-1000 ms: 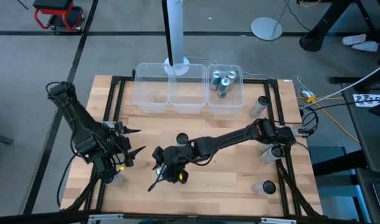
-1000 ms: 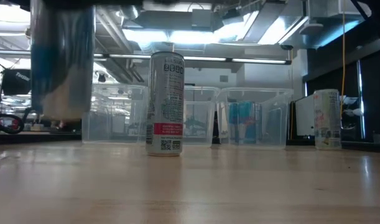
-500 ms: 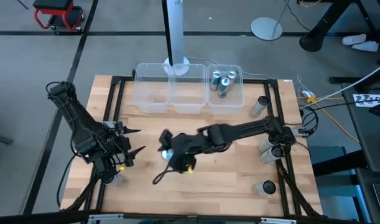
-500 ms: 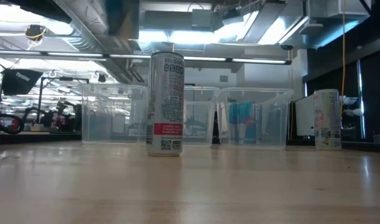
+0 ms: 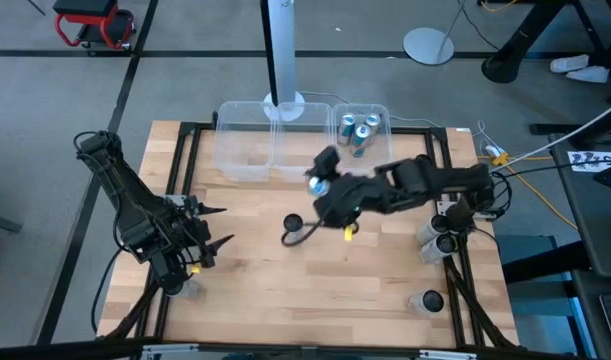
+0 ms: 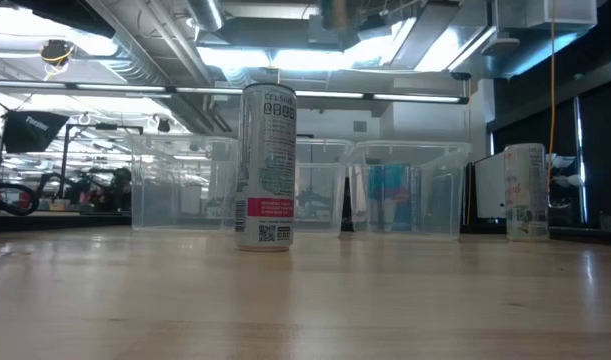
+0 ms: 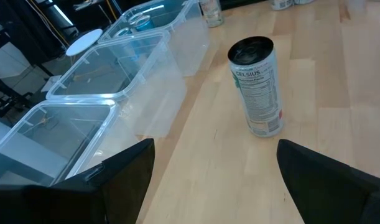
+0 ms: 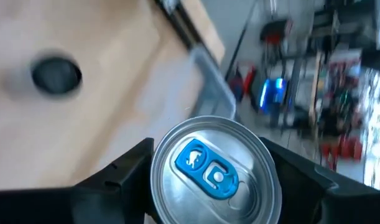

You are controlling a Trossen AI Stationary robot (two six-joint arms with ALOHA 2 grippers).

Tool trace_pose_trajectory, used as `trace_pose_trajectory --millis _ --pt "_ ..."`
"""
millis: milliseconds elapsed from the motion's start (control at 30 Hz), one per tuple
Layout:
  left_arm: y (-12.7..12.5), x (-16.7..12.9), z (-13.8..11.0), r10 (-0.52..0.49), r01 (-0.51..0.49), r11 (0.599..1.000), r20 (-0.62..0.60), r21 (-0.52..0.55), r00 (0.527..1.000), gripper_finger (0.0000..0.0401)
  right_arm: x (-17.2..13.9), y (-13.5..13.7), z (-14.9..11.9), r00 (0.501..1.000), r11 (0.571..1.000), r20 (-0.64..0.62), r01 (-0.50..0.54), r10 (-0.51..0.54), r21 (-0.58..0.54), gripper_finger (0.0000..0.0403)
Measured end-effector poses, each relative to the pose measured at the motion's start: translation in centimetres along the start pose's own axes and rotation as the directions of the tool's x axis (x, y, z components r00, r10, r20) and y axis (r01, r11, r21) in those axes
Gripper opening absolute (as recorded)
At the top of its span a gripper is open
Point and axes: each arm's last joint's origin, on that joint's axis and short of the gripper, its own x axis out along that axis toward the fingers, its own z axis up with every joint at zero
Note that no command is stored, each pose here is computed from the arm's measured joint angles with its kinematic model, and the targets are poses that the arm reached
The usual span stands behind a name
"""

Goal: Sort soda cans
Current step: Put the blue soda can into the right transparent bin

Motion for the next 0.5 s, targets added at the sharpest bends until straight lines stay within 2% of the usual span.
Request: trace_pose_trajectory --millis 233,500 --pt "0.0 0.0 0.0 0.0 0.0 1.0 0.0 0.001 1.0 0.0327 0.6 -0.9 -4.5 0.956 0.999 -0.292 -0.032 0.029 -0.006 0.0242" --pt "0.0 0.2 -0.4 0.006 -0.006 1.0 -0.005 0.016 1.0 0.0327 3.8 -2.6 -9.1 0.883 0.996 -0.461 -0.081 0.089 0.036 0.0242"
